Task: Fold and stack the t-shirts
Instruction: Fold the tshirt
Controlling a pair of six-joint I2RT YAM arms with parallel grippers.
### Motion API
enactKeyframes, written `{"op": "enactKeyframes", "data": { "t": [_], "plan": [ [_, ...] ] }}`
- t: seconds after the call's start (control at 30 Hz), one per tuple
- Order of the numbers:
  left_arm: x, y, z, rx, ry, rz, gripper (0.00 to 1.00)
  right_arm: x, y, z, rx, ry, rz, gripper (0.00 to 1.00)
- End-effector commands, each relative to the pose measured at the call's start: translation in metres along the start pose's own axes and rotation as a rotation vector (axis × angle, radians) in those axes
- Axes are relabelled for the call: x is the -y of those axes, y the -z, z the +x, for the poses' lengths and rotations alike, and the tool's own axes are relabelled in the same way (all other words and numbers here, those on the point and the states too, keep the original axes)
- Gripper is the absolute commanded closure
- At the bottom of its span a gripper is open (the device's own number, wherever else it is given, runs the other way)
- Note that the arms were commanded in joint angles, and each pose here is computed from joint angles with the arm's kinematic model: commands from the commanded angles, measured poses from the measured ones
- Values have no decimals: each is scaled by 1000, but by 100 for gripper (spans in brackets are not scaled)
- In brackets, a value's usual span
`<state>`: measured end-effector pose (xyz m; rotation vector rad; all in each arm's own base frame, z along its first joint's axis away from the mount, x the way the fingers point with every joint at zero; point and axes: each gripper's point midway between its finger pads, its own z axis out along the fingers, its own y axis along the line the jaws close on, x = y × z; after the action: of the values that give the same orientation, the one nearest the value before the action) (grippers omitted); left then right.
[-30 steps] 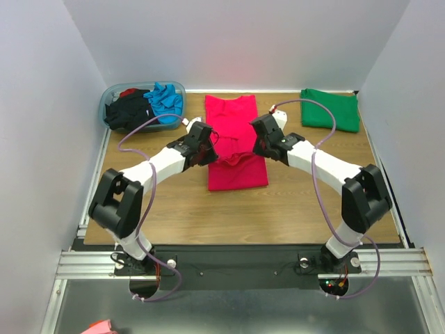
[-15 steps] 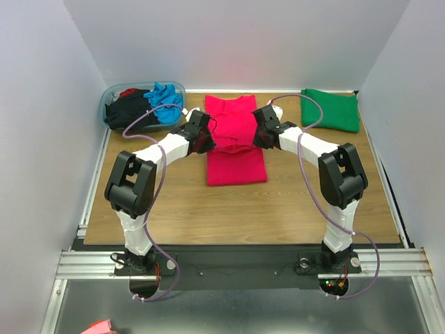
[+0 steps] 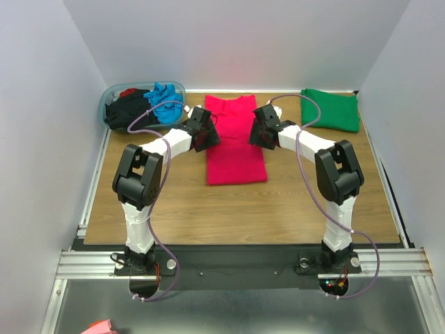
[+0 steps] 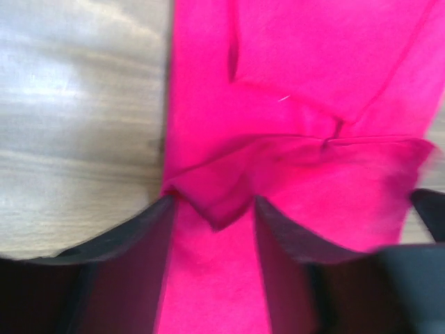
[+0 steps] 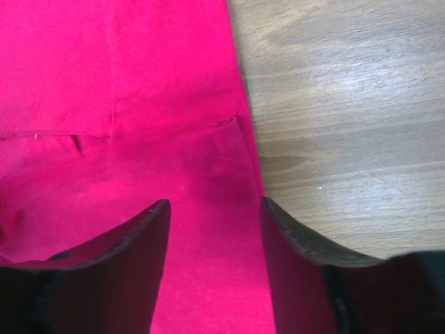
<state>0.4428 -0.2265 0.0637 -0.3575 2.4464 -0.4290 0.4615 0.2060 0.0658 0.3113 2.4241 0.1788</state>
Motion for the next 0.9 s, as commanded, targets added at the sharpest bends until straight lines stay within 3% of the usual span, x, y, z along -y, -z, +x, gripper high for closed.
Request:
{"op": "enactKeyframes", "data": {
  "t": [0.0, 0.1, 0.13, 0.23, 0.4, 0.5, 0.57, 0.8, 0.87],
  "plan": [
    [32, 39, -41, 99, -15, 100, 33, -19, 28, -40, 93, -16, -86, 36],
    [31, 50, -40, 105, -13, 108, 15, -18, 47, -46, 117, -24, -104, 25],
    [31, 56, -41, 114, -12, 113, 8, -17, 51, -45, 115, -23, -109, 17],
    [25, 67, -33, 107, -15, 115, 5, -16, 63, -27, 67, -12, -157, 3],
    [8, 81, 10, 39, -11, 140, 2, 6, 84, 16, -15, -15, -184, 2],
    [-13, 85, 66, -48, -3, 162, 2, 25, 89, 51, -77, -15, -175, 2],
    [-10, 91, 80, -57, 11, 204, 2, 35, 86, 75, -116, -27, -178, 2],
    [-27, 79, 113, -125, 42, 199, 2, 30, 74, 96, -161, -92, -225, 2],
    [-29, 75, 118, -136, 50, 191, 6, 31, 67, 101, -175, -103, -213, 5]
  ]
}}
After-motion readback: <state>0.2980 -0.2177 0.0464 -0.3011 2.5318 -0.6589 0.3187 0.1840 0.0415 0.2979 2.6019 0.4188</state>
